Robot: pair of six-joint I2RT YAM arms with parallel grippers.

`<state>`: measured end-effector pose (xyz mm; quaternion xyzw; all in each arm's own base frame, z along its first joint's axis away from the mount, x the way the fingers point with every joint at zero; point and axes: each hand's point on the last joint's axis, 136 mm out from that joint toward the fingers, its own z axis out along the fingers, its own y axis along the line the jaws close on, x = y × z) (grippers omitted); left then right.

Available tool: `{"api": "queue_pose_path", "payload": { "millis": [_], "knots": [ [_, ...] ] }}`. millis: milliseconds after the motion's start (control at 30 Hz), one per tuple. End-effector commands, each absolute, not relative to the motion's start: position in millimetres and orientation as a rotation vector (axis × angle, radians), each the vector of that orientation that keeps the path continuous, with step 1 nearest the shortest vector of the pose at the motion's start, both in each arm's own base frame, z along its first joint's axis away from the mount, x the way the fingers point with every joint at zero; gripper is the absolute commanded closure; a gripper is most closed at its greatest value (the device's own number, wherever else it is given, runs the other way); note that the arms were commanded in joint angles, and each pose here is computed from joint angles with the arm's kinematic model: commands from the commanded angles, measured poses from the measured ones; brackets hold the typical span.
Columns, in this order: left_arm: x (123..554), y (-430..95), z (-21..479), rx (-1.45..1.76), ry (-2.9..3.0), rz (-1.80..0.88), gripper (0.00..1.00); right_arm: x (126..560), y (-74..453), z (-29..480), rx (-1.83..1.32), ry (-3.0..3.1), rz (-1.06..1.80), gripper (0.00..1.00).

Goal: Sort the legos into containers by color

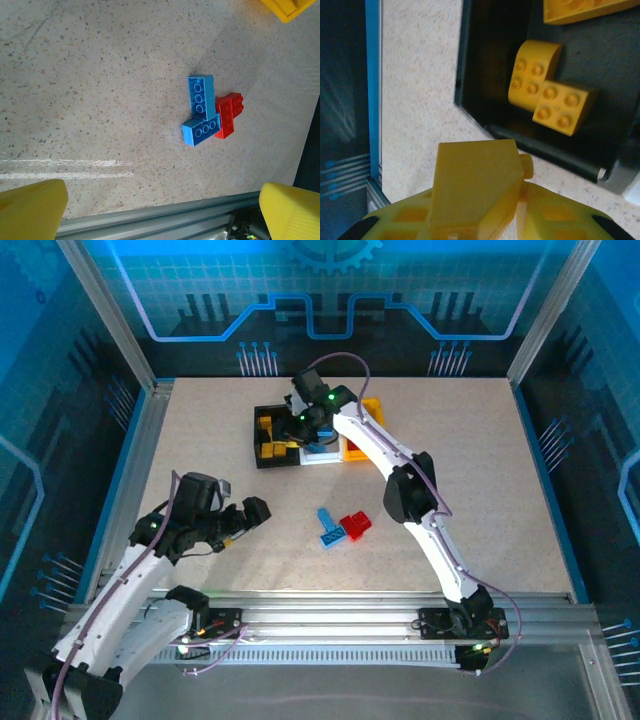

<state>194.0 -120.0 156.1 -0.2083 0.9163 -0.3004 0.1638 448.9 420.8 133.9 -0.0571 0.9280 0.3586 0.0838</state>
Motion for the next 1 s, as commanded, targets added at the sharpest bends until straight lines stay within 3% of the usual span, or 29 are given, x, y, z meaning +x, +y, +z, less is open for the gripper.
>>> {"api": "queue_pose_path", "payload": {
  "millis": [0,100,267,600,967],
  "knots": [
    [188,-123,156,-0.609,2.645,-0.891,0.01,473,420,141,-0.056,2.717,1.151,0.62],
    [192,-126,157,-0.587,2.667,-0.892,0.01,487,420,147,-0.013,2.669,1.174,0.51],
    [202,-131,162,-0.532,2.685,-0.884,0.01,491,419,157,-0.005,2.641,1.181,0.44],
    [217,-139,165,-0.5,2.671,-0.919,0.01,480,410,178,-0.059,2.638,1.159,0.41],
    [234,-149,151,-0.55,2.668,-0.97,0.01,439,377,221,-0.277,2.645,1.016,0.39]
  ]
}}
